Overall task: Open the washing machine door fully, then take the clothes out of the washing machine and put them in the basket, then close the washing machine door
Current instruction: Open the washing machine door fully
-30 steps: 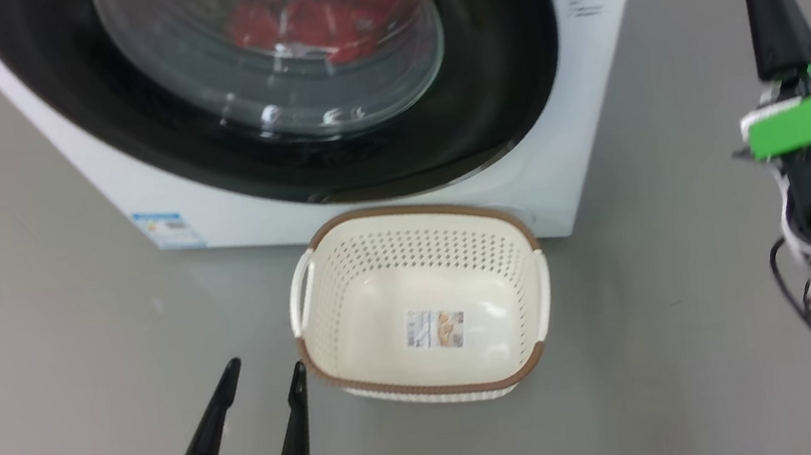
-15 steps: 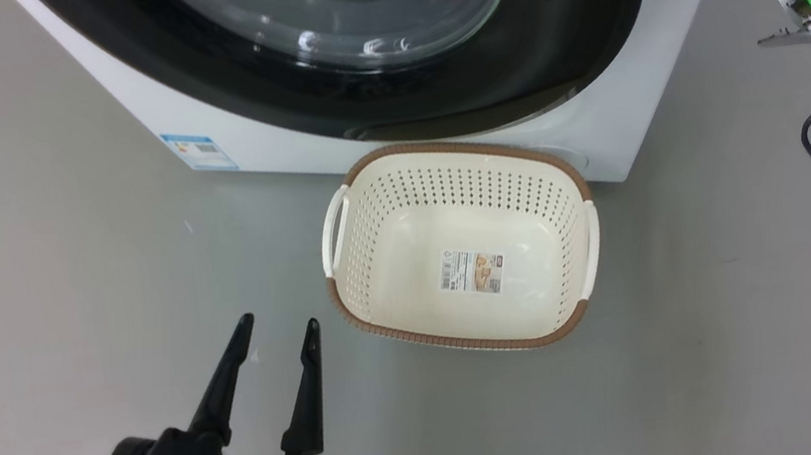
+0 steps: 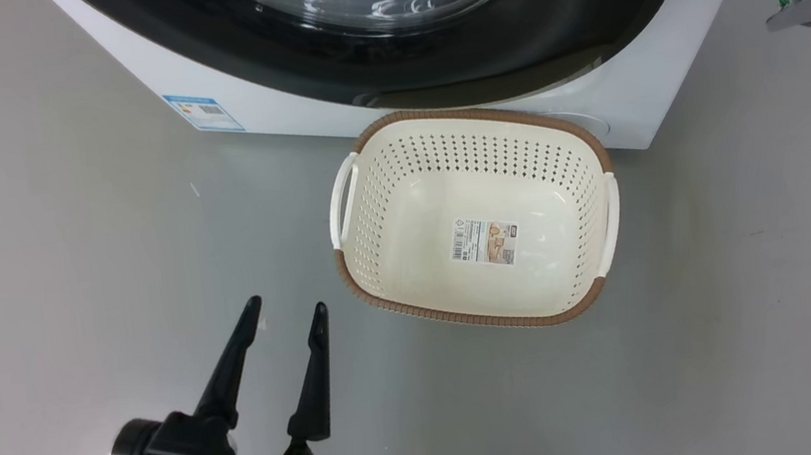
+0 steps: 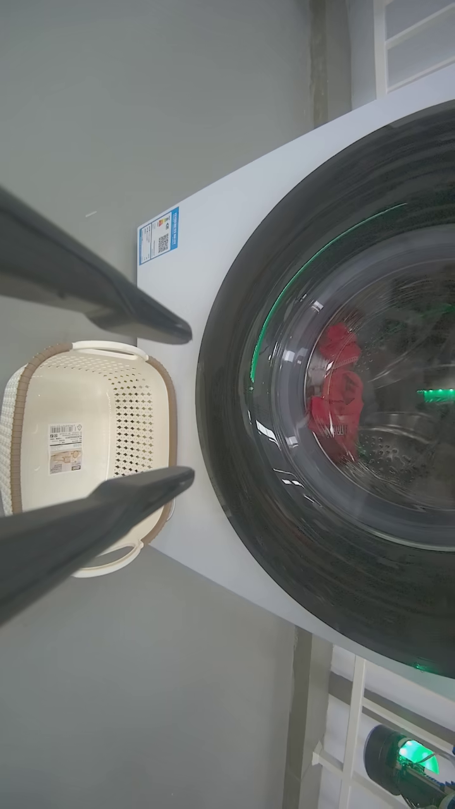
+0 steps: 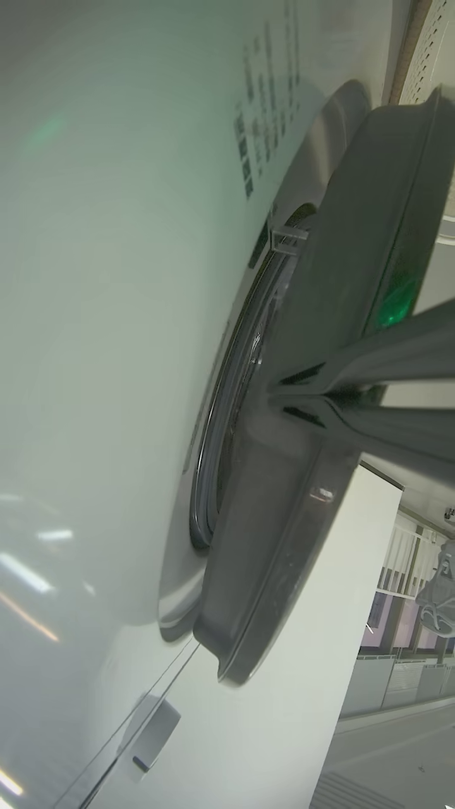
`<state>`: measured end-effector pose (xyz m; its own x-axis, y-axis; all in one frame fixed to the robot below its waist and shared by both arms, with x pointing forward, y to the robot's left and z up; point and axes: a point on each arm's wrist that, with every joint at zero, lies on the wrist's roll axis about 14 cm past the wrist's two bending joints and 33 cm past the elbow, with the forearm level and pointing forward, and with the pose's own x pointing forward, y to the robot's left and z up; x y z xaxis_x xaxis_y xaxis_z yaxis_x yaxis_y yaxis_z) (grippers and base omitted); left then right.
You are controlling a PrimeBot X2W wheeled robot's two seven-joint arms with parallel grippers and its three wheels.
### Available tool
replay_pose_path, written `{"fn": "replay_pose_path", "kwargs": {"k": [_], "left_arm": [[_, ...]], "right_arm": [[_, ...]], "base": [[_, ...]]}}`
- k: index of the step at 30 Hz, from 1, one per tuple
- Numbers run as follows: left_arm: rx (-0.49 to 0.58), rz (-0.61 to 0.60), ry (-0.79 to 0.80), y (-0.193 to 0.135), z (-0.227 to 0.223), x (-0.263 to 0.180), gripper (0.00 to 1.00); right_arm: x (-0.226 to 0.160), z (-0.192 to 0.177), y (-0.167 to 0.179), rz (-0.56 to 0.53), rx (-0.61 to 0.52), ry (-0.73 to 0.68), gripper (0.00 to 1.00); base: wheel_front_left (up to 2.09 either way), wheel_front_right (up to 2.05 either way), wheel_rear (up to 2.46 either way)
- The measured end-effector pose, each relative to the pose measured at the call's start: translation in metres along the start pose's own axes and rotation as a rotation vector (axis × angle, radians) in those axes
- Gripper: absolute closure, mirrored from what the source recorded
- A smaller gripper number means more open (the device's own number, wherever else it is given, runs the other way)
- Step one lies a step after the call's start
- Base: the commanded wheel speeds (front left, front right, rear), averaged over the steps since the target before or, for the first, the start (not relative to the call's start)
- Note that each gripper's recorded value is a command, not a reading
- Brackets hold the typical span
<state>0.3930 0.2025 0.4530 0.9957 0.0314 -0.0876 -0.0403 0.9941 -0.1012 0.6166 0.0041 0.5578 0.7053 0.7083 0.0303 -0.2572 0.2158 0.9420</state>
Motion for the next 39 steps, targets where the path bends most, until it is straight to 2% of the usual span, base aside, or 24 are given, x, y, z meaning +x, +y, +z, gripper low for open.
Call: {"fn": "replay_pose_path", "kwargs": {"k": [6, 20, 32, 39], "left_arm": [[0.001, -0.002, 0.013, 0.000, -0.004, 0.001, 0.00], [-0.004, -0.005, -0.004, -0.002, 0.002, -0.001, 0.00], [-0.011, -0.013, -0.030, -0.005, 0.011, -0.004, 0.00], [-0.018, -0.010, -0.042, -0.006, 0.015, -0.019, 0.00]], "right_arm": [[0.006, 0.000, -0.013, -0.031, 0.041, 0.050, 1.00], [0.007, -0.014, -0.004, -0.026, 0.099, 0.151, 1.00], [-0.005, -0.045, 0.003, -0.027, 0.097, 0.258, 1.00], [-0.025, -0.076, 0.012, -0.020, 0.084, 0.335, 1.00]], "base": [[0.00, 0.00, 0.00], [0.00, 0.00, 0.00], [0.00, 0.00, 0.00], [0.00, 0.00, 0.00]]}}
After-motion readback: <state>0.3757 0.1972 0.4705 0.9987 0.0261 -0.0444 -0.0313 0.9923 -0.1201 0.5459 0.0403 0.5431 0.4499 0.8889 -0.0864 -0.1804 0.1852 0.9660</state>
